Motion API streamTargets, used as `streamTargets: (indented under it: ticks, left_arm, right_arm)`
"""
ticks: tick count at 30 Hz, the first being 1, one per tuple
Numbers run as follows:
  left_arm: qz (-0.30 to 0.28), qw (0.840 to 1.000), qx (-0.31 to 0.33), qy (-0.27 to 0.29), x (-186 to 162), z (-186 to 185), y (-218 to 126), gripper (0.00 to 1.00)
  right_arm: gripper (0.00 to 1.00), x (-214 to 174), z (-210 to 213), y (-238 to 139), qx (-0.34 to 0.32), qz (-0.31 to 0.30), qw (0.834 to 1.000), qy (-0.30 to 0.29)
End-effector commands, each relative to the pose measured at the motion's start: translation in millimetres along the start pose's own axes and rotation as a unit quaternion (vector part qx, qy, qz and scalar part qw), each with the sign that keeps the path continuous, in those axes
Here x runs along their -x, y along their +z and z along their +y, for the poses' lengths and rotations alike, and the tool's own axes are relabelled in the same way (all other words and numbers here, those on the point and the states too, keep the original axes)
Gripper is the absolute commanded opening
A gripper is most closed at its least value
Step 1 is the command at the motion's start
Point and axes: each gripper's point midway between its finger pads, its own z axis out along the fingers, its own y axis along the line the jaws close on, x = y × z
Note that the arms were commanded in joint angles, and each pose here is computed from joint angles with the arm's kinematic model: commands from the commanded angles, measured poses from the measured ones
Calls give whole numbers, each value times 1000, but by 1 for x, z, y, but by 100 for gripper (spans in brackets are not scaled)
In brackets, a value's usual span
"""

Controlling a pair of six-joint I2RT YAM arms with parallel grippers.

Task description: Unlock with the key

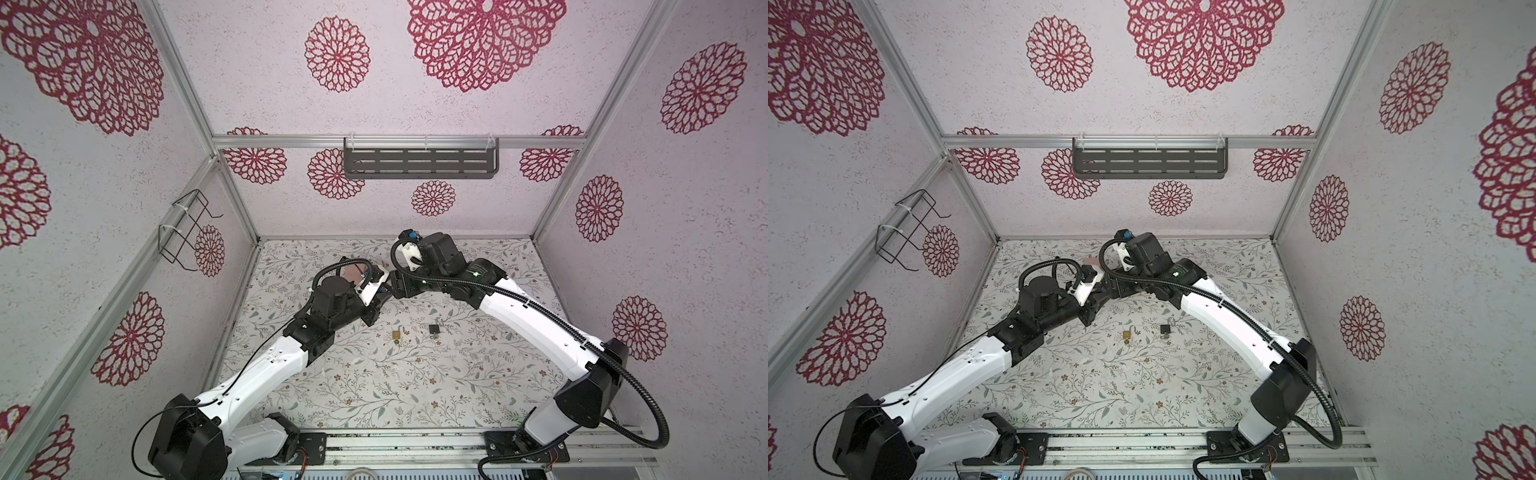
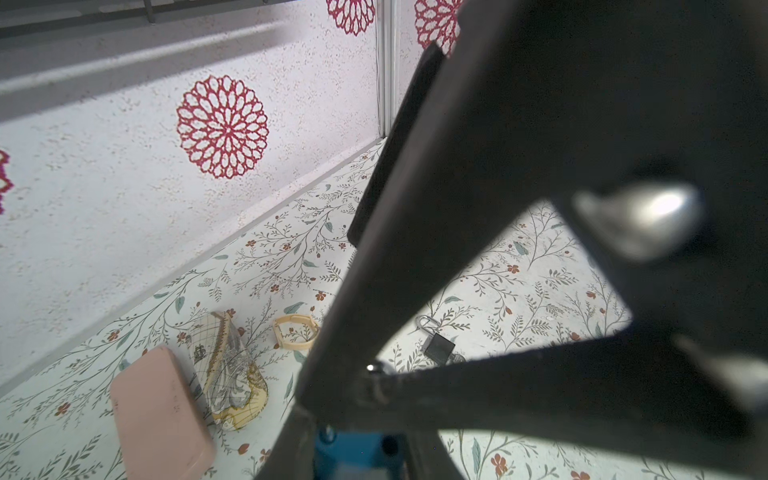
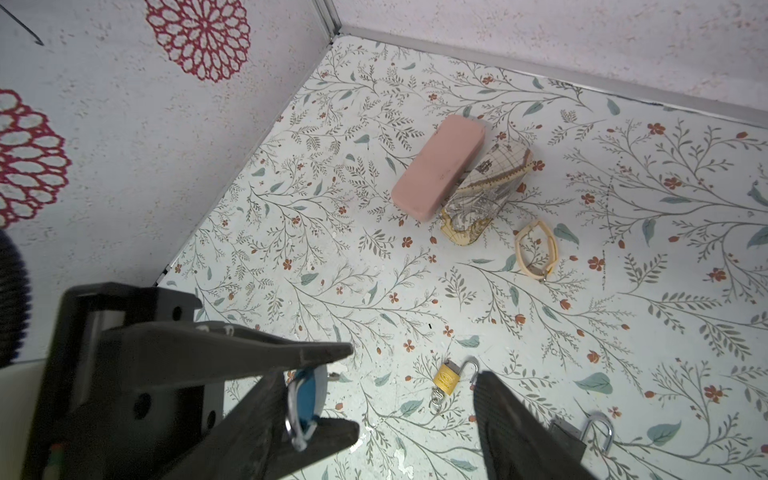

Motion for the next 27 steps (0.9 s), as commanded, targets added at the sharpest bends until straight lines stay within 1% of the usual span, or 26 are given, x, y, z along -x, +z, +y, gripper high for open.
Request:
streamTargets:
  ticks: [1,5,10,11,13,14,15,17,19,20,21,23,25,27]
  left_arm:
    - [-27,999,-8,20,19,-4,-5,0]
    - [-28,999,-12,24,20,-6,-6,0]
    - [-26,999,-13,21,19,-6,-7,0]
    - [-25,999,-14,21,19,-6,-7,0]
    - [-25,999,-15,18,19,-5,-7,0]
    - [-25,999,-18,18,19,-6,-7,0]
    - [-28,999,-20,17,21,-7,-7,0]
    - [-31,999,-14,18,22,-4,-7,0]
    - [-33,999,-6,22,24,-2,-7,0]
    - [-33,999,-5,24,24,-1,-7,0]
    - [-37,999,0,26,26,1,-7,0]
    - [-45,999,4,26,30,2,-7,0]
    - [-51,998,14,24,34,6,-7,0]
    - [-52,998,18,24,37,7,-7,0]
  right_arm:
    - [73,11,-18,-9,-58,-10,998,-11]
    - [73,6,-30,-8,-91,9,996,-23]
    - [72,3,-40,-12,-102,16,993,-52]
    - [71,3,-36,-14,-92,16,994,-61]
    - [69,6,-17,-18,-35,4,996,-77]
    - [66,7,-9,-21,-11,-5,997,-78]
    - [61,6,-6,-21,-1,-7,997,-74]
    - [53,4,-7,-17,6,4,998,-57]
    - [51,2,2,-15,34,9,999,-39]
    - [48,1,8,-13,55,9,998,-27]
    - [43,0,11,-12,63,10,998,-16]
    - [37,-2,7,-9,52,15,999,-5]
    - [34,-4,3,-8,42,19,999,1]
    - [31,-4,4,-8,45,18,999,6]
